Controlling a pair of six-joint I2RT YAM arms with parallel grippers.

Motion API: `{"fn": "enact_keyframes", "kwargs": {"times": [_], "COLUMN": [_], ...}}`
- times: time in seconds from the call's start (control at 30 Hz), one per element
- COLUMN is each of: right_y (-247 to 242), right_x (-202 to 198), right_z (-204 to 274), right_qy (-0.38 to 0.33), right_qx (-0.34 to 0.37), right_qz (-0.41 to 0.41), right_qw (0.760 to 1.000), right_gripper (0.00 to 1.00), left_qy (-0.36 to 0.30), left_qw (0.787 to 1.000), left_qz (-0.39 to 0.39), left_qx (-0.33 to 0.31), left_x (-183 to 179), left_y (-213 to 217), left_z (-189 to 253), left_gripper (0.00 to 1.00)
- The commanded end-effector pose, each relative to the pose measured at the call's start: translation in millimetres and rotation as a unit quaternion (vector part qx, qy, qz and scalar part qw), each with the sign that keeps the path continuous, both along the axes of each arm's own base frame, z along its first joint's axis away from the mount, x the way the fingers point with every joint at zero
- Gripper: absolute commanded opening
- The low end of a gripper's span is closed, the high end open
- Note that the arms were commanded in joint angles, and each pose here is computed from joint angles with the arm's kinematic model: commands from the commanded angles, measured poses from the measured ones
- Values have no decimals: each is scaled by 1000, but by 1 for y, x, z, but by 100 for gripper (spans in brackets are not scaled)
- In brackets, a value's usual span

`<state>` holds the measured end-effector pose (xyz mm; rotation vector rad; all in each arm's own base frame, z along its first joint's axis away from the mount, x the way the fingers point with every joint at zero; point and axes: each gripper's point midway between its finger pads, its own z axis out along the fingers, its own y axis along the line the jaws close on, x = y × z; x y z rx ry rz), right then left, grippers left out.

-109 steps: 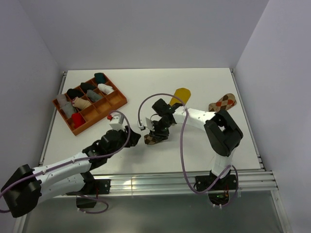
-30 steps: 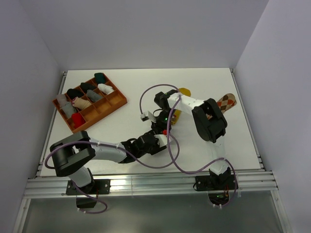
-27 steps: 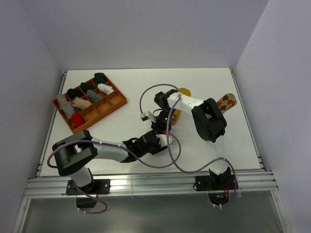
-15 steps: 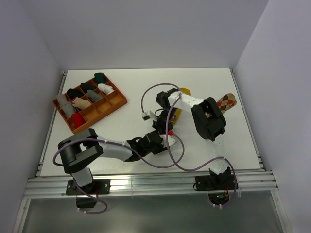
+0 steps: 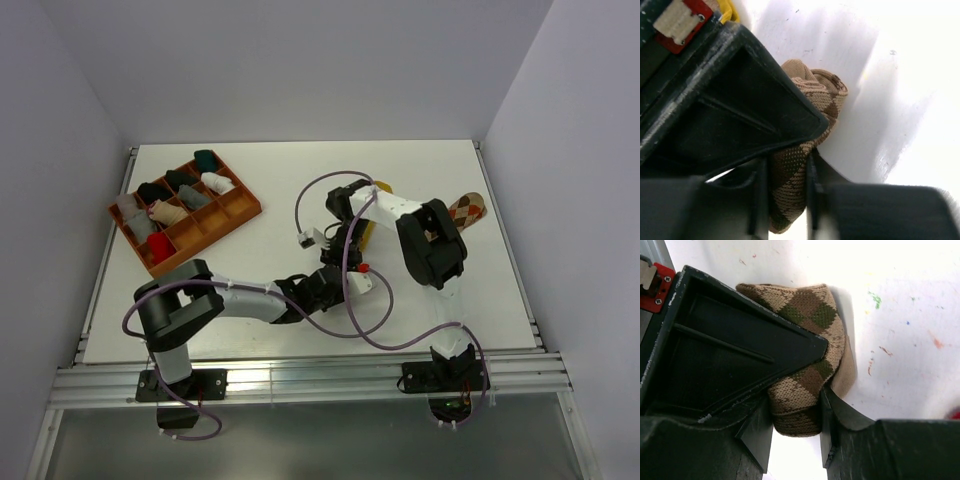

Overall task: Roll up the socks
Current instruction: Pick up the sock at the center of the board.

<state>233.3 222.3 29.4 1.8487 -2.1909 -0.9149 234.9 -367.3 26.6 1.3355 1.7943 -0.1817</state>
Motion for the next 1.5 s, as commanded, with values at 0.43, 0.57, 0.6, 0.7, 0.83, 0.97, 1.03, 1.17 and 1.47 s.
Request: {"fn": "enact_keyframes", "kwargs": {"times": [0.43,0.57,0.6,0.7,0.83,0.97,1.03,1.17,1.47], "right_y": [-6,-15,-18,-22,-30,-43,-48,-63,-104], "right_x": [-2,-5,-7,-6,-6,2,8,19,30], "right_z": [20,46,45,56,62,68,72,86,136], "right_qy": [1,-27,-35,-59,-62,-72,-90,-121,-177], "right_qx": [23,36,35,41,44,42,38,36,55], "right_qz": [-59,-83,-87,-107,-131,-164,-183,-230,-352], "right_qw": [998,996,995,992,988,983,978,965,917], "right_gripper": [67,79,79,81,82,82,82,82,83], "left_qy": [136,137,138,137,138,130,125,124,119], "left_qw": [990,990,990,990,989,989,989,985,971], "left_qz": [25,32,34,37,43,51,54,71,127], "left_qx": [32,10,8,2,-5,-39,-60,-100,-163], "left_x": [-19,-18,-18,-18,-20,-17,-16,-11,3], "left_y": [18,17,17,20,23,19,20,23,39], "left_z": [-55,-47,-47,-46,-46,-32,-21,-6,15], "left_gripper": [0,0,0,0,0,0,0,0,0]}}
